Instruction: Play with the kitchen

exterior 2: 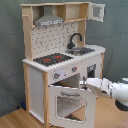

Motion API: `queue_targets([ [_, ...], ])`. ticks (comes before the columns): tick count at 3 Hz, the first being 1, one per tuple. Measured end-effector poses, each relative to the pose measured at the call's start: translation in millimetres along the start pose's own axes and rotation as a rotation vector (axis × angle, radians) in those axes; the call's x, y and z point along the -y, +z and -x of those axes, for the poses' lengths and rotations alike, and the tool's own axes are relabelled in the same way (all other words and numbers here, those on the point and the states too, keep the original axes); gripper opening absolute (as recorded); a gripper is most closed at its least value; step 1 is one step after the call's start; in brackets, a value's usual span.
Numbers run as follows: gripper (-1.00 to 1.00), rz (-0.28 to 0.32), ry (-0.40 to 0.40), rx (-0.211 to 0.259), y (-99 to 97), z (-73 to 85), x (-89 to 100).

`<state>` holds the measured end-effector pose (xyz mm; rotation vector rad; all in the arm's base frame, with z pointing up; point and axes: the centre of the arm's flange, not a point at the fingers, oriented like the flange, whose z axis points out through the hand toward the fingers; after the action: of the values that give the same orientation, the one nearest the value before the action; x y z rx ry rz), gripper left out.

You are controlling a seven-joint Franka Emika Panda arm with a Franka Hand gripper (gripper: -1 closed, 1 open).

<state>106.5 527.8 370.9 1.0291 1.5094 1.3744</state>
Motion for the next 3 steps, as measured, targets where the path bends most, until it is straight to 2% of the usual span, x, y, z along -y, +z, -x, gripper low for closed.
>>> queue_targets([
  [3,1.00,-0.022,0.265,-0.032,15.1,0.0,27.8],
])
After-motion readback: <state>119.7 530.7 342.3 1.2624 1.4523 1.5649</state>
